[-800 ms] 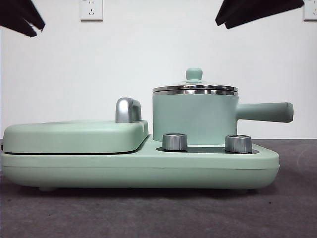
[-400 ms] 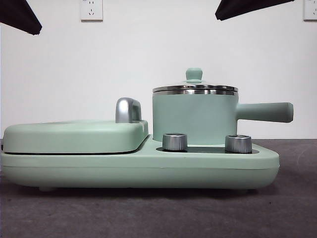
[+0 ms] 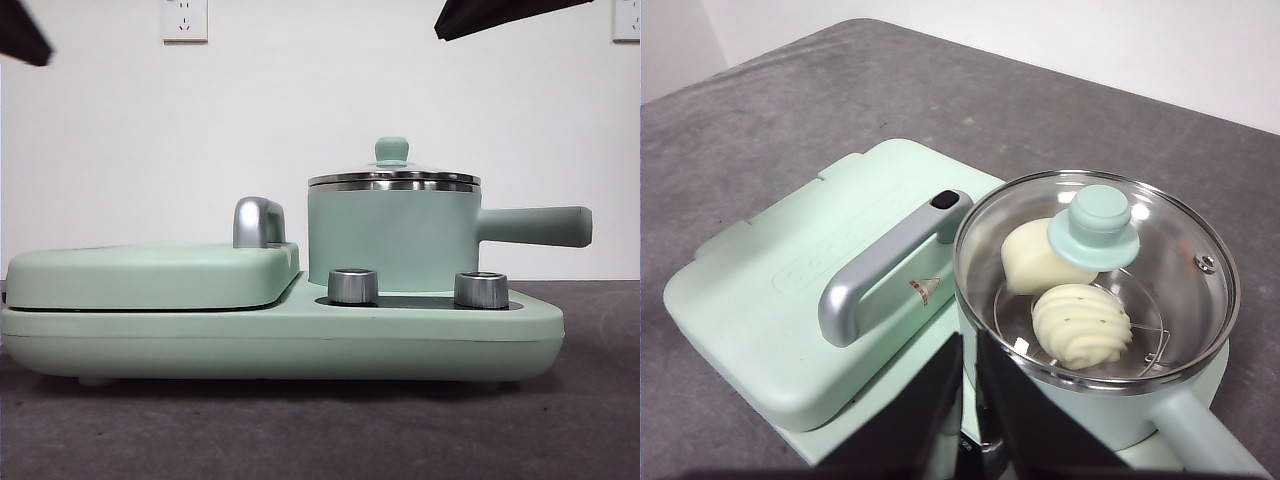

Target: Put the buns in a small steamer

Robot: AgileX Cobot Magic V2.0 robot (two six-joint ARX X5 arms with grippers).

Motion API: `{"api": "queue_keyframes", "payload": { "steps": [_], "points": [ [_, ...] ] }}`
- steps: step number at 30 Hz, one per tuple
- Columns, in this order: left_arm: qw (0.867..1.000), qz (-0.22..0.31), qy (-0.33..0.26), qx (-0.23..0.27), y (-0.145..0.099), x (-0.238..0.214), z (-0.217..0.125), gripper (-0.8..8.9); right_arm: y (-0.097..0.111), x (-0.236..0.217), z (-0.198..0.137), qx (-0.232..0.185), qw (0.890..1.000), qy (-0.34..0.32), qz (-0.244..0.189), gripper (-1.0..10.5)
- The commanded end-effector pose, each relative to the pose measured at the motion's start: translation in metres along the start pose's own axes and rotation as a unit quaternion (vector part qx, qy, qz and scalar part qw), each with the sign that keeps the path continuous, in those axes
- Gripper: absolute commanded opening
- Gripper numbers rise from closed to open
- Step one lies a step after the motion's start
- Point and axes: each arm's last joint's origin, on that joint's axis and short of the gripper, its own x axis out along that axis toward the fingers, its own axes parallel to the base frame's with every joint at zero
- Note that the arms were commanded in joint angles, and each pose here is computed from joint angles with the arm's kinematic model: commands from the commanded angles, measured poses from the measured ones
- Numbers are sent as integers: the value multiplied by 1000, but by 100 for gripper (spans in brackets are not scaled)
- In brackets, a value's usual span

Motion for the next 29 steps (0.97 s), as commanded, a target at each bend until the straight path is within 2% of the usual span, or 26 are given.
{"api": "queue_keyframes", "payload": {
  "steps": [1, 5, 11, 16, 20, 29],
  "points": [
    [999, 32, -42, 6, 10, -6, -17, 16, 2, 0, 2, 1, 1000, -5, 5, 19],
    [991, 101, -91, 6, 25, -11, -59, 16, 2, 0, 2, 1, 1000, -5, 5, 19],
    [971, 187, -147, 3, 41, -3, -117, 16, 2, 0, 2, 1, 1000, -5, 5, 19],
    [965, 202, -168, 5, 46, 3, -138, 16, 2, 0, 2, 1, 1000, -5, 5, 19],
    [965, 202, -169, 0, 48, 7, -147, 16, 2, 0, 2, 2, 1000, -5, 5, 19],
    [966, 202, -162, -1, 49, 8, -149, 16, 2, 0, 2, 2, 1000, -5, 5, 19]
  ]
}}
